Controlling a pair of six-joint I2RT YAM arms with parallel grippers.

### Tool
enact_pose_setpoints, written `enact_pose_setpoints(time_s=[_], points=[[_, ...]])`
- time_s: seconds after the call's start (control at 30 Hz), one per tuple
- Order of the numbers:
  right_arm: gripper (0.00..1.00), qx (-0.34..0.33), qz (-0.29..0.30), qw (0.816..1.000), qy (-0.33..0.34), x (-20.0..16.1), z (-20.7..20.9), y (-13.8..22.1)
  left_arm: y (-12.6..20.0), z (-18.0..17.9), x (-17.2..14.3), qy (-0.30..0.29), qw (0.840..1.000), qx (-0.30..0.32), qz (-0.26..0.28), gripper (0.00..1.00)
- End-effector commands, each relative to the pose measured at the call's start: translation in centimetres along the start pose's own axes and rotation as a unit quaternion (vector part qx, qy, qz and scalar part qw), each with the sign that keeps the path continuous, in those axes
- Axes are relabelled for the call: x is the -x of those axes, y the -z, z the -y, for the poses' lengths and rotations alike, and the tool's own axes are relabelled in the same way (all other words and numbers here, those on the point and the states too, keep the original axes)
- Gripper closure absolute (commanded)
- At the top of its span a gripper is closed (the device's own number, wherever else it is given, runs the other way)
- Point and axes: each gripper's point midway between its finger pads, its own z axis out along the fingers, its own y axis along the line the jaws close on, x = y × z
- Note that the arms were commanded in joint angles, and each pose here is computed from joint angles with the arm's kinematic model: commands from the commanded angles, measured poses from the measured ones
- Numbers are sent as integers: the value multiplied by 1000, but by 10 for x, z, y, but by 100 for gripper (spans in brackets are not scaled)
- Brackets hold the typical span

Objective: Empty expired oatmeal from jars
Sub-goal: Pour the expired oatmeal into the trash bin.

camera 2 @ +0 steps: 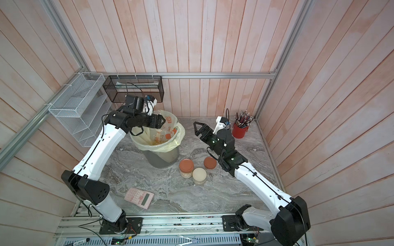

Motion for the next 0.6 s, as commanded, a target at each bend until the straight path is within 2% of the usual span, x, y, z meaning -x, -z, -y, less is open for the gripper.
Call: enact_pose_setpoints(time_s=[0.0,0.03,0.07,0.13,0.17,0.2,0.27,0.33,0.4,0.43,0.5,0.53,0.57], points=[[4,8,-7,1000,7,-1,-5,0,37,-18,19,6,998,12,65,81],[4,7,-4,1000,6,0,-4,-1,31,-12,23,10,998,-7,61,83],[4,9,-4,1000,7,0,-5,-3,25,-11,19,14,999,-10,36,87],[4,12,-14,1000,12,-2,-8,-6,28,-20,-3,12,1000,18,-6,89],[4,16,-18,1000,13,-3,-10,-6,35,-32,-10,8,999,49,3,88],[5,19,-21,1000,13,-5,-11,-6,45,-40,-6,13,998,57,36,82],[5,16,-19,1000,8,-8,-8,-7,50,-30,18,30,996,2,88,79],[5,15,-23,1000,5,-11,-5,-10,36,-6,23,21,998,-30,52,87],[6,17,-28,999,0,-14,-5,-10,33,-6,-2,4,1000,8,-4,91],[6,20,-28,999,0,-15,-6,-9,38,-10,-9,2,1000,19,3,90],[6,19,-21,1000,1,-17,-5,-5,49,-18,4,9,997,25,70,80],[6,16,-18,1000,-1,-16,-4,-4,47,-14,14,10,997,8,80,79],[6,15,-17,1000,-1,-16,-4,-4,41,-9,23,9,998,-5,69,84]])
